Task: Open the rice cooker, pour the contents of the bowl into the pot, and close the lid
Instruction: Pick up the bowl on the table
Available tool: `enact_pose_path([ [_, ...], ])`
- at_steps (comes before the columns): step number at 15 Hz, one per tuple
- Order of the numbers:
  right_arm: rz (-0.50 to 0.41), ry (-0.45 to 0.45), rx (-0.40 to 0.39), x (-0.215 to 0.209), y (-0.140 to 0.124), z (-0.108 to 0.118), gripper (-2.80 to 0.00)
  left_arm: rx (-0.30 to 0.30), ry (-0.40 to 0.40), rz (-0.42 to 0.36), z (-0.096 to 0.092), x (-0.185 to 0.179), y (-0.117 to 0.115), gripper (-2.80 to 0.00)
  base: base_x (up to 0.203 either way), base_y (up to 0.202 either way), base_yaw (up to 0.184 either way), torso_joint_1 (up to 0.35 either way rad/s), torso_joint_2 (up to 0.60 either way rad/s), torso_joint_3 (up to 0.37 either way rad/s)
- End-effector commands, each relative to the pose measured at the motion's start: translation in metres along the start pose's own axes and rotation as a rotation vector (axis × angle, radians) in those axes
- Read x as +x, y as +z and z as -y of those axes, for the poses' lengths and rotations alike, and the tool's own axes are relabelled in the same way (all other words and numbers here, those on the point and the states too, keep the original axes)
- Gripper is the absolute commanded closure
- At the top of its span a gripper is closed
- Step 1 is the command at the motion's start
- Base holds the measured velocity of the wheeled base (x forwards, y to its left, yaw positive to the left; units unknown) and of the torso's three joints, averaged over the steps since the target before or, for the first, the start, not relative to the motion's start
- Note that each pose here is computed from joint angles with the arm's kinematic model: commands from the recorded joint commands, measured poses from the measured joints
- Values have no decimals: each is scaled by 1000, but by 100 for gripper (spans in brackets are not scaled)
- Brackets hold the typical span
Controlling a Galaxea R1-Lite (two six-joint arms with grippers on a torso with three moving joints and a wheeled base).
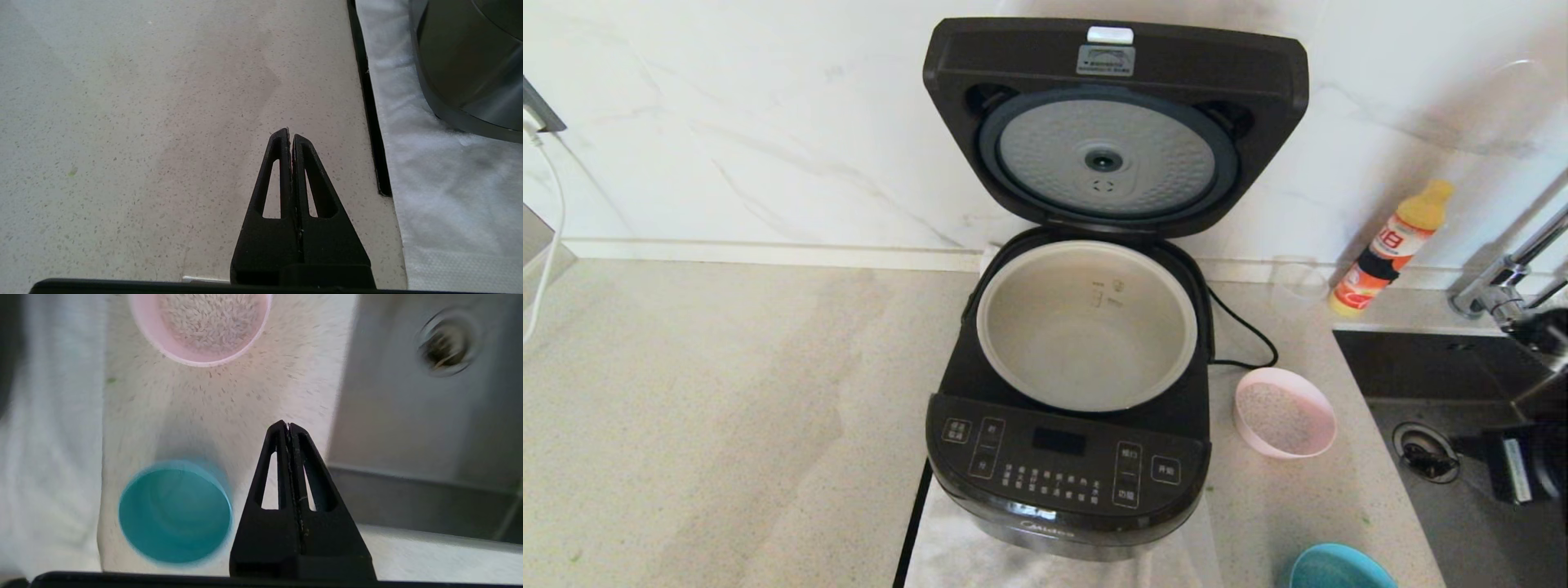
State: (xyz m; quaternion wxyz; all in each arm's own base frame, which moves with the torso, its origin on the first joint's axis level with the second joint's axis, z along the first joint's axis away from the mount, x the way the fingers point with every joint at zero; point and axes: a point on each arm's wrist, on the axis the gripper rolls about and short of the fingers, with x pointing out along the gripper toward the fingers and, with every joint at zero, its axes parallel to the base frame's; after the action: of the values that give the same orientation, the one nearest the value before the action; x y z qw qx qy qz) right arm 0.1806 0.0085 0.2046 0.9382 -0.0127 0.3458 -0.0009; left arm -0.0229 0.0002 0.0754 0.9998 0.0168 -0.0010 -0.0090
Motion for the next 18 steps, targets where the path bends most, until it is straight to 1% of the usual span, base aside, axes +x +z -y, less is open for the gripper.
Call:
enact_pose_path([
  [1,-175,16,-10,60,8,-17,0,0,0,-3,0,0,0,0,0,0,0,0,0,0],
  [4,-199,10,31,81,8,-23,0,0,0,-3,0,0,0,0,0,0,0,0,0,0],
  [5,-201,10,37,84,8,-23,-280,0,0,-3,0,0,0,0,0,0,0,0,0,0],
  [10,-221,-20,69,94,7,-13,-280,0,0,-3,0,0,0,0,0,0,0,0,0,0],
  [15,-227,-26,120,111,9,-14,-280,0,0,-3,0,0,0,0,0,0,0,0,0,0],
  [18,-247,-29,127,121,10,-15,-280,0,0,-3,0,0,0,0,0,0,0,0,0,0],
])
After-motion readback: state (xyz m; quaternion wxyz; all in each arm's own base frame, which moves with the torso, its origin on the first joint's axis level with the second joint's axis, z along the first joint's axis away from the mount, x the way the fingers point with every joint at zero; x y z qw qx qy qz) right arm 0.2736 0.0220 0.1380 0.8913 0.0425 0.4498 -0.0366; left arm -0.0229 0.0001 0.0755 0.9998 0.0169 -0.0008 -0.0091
